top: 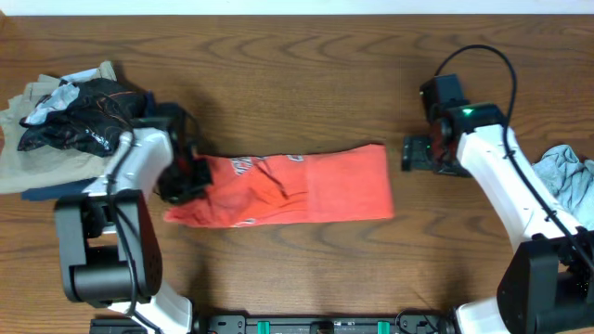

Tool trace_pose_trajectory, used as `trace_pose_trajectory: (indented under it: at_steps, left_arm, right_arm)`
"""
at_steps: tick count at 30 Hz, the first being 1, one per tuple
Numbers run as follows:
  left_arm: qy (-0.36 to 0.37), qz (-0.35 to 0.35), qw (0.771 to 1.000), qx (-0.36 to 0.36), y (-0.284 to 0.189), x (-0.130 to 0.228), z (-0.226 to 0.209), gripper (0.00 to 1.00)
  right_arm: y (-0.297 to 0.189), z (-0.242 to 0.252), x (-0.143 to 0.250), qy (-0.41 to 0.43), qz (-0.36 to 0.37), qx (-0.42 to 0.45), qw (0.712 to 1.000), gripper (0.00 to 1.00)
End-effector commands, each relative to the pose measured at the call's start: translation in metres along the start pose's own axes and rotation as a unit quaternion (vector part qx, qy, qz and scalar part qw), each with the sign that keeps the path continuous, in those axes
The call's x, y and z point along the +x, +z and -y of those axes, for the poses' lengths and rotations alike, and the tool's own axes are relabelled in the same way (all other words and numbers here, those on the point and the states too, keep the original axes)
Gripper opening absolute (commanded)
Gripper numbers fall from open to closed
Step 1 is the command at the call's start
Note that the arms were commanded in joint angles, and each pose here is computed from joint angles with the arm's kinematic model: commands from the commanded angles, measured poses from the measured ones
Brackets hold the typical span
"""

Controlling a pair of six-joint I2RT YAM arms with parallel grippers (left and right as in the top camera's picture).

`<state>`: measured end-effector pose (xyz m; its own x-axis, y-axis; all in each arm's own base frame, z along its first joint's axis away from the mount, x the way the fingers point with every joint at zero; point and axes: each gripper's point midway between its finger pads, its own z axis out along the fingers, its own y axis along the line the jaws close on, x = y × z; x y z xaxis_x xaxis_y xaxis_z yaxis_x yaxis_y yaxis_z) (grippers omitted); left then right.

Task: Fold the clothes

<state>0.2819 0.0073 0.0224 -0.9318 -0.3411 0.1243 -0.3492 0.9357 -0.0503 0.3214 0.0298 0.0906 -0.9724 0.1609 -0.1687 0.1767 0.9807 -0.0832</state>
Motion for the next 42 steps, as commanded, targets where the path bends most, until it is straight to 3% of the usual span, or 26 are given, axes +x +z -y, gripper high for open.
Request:
trace_pose_trajectory:
  at_steps: [1, 5, 10, 26, 31, 40, 42]
  left_arm:
    - [-0.045, 0.051, 0.997, -0.041, -0.039, -0.030, -0.025, 0.10]
    - [-0.046, 0.055, 0.997, -0.034, -0.069, -0.030, -0.018, 0.08]
    - [0.002, 0.046, 0.999, 0.005, -0.087, -0.009, 0.027, 0.06]
    - [0.155, 0.094, 0.980, 0.082, -0.056, 0.091, 0.241, 0.07]
    - [0.180, 0.091, 0.975, 0.090, -0.040, 0.110, 0.267, 0.07]
    - [0.180, 0.089, 0.969, 0.141, -0.041, 0.113, 0.292, 0.07]
    - [0.185, 0.083, 0.966, 0.159, -0.043, 0.116, 0.300, 0.17]
  right_arm:
    - [-0.003, 0.014, -0.008, 0.009, 0.009, 0.010, 1.000, 0.87]
    - [-0.002, 0.023, -0.010, 0.022, 0.008, 0.013, 1.000, 0.88]
    - [-0.001, 0.025, -0.010, 0.014, 0.008, 0.013, 1.000, 0.89]
    - [-0.001, 0.025, -0.004, 0.009, -0.004, 0.012, 1.000, 0.89]
    - [-0.001, 0.020, -0.003, -0.001, -0.008, -0.004, 1.000, 0.89]
    - [-0.001, 0.016, -0.002, -0.012, -0.010, -0.012, 1.000, 0.89]
    - [-0.001, 0.015, -0.002, -0.013, -0.010, -0.017, 1.000, 0.89]
